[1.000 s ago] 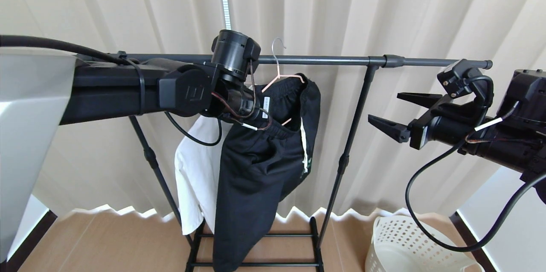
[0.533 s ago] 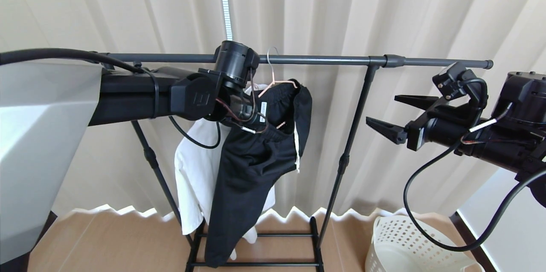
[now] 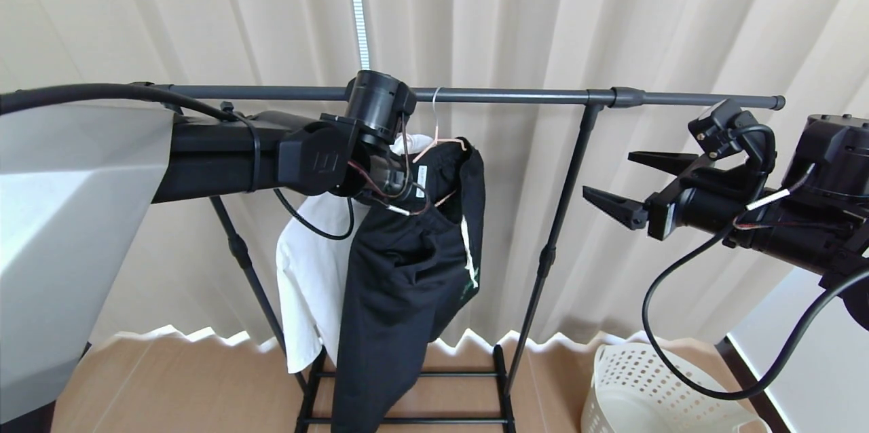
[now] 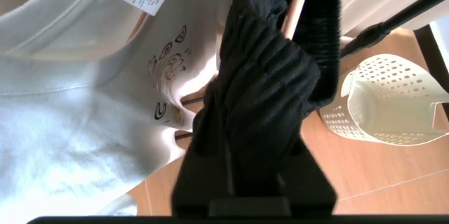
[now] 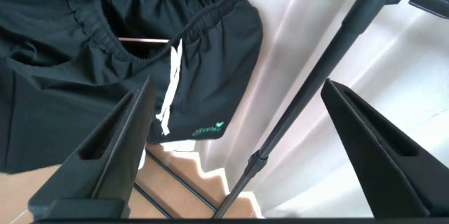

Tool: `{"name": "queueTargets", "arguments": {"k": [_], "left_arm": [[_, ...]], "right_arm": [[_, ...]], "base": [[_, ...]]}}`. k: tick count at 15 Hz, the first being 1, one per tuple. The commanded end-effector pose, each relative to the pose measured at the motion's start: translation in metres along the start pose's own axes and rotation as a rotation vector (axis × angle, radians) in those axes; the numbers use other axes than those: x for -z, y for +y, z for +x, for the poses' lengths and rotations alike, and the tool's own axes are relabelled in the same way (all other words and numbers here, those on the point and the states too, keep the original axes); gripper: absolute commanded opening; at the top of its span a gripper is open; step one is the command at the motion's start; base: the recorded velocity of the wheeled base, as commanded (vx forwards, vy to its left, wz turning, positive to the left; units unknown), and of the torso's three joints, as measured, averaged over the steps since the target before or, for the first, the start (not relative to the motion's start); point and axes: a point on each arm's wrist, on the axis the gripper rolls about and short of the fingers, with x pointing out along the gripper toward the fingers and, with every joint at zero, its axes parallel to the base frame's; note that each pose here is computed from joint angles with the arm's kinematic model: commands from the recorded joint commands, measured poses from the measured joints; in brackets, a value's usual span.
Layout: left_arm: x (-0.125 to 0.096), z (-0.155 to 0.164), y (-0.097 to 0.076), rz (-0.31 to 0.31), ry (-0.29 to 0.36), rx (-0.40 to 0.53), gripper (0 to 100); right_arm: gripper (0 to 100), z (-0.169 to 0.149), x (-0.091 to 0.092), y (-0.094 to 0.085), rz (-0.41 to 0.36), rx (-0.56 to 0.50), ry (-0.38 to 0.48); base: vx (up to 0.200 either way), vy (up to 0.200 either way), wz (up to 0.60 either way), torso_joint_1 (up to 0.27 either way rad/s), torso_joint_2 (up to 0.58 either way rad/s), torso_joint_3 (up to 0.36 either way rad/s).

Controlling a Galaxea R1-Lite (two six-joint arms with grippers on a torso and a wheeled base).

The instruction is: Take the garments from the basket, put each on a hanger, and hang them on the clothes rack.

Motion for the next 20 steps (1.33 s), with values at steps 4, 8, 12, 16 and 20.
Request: {"name": "queueTargets", "arguments": {"k": [4, 8, 12, 16, 20], "left_arm": [[-0.012, -0.078, 0.004, -0.042, -0.068, 0.041, 100], [0.013, -0.185, 0.034, -0.043, -0.102, 0.052, 100], [0.072, -0.241, 0.063, -0.036, -0.078, 0.04, 100], [0.119, -0.261, 0.078, -0.021, -0.039, 0.037, 100], [0.199, -0.274, 0.099, -0.017, -0.021, 0.039, 100]], "right_arm": [[100, -0.004, -0.004, 0.001, -0.005, 0.001, -0.015], [100, -0.045, -0.034, 0.022, 0.068, 0.061, -0.056], [100, -0.12, -0.042, 0.051, 0.113, 0.135, 0.039], [100, -0.17, -0.029, 0.069, 0.117, 0.184, 0.074], [100, -0.208, 0.039, 0.096, 0.137, 0.166, 0.17]], "base": [[0.0, 0.0, 0.0, 0.0, 0.0, 0.0], [0.0, 0.0, 0.0, 0.0, 0.0, 0.0], [0.0, 0.0, 0.0, 0.0, 0.0, 0.0], [0.0, 0.0, 0.0, 0.0, 0.0, 0.0], [0.0, 0.0, 0.0, 0.0, 0.0, 0.0]]}}
